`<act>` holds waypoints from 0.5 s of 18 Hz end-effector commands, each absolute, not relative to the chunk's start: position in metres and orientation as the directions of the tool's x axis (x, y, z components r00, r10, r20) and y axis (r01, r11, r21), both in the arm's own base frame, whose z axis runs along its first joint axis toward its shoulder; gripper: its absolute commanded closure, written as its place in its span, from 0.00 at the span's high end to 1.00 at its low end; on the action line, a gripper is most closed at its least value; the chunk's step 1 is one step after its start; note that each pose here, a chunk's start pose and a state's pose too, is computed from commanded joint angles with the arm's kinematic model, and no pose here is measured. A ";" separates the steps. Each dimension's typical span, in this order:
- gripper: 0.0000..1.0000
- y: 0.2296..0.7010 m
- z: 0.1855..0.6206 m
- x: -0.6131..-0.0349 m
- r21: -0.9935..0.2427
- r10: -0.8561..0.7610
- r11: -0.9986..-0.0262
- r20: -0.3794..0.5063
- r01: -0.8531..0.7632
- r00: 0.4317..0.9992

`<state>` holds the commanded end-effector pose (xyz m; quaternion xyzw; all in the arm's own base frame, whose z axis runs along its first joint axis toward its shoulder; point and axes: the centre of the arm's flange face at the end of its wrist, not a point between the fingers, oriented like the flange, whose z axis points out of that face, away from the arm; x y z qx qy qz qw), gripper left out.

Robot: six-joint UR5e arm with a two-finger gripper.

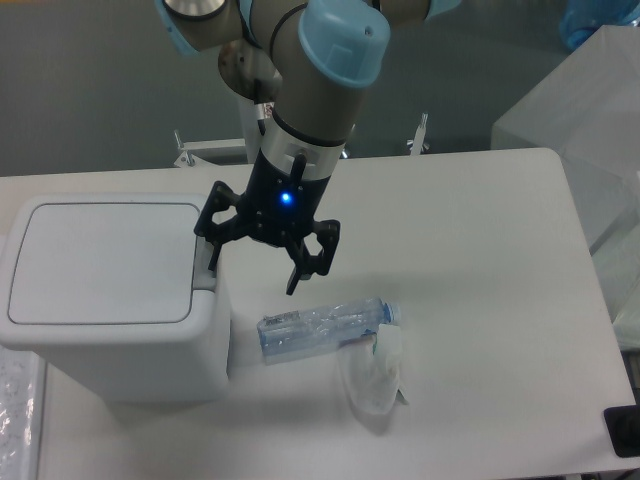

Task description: Open the trash can

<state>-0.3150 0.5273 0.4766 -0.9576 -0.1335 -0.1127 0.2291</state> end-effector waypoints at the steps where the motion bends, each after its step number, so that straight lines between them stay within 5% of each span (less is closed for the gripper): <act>1: 1.00 0.528 0.476 -0.314 -0.409 0.203 -0.860 0.277 0.306 0.939; 9: 1.00 0.528 0.473 -0.314 -0.404 0.203 -0.861 0.284 0.309 0.937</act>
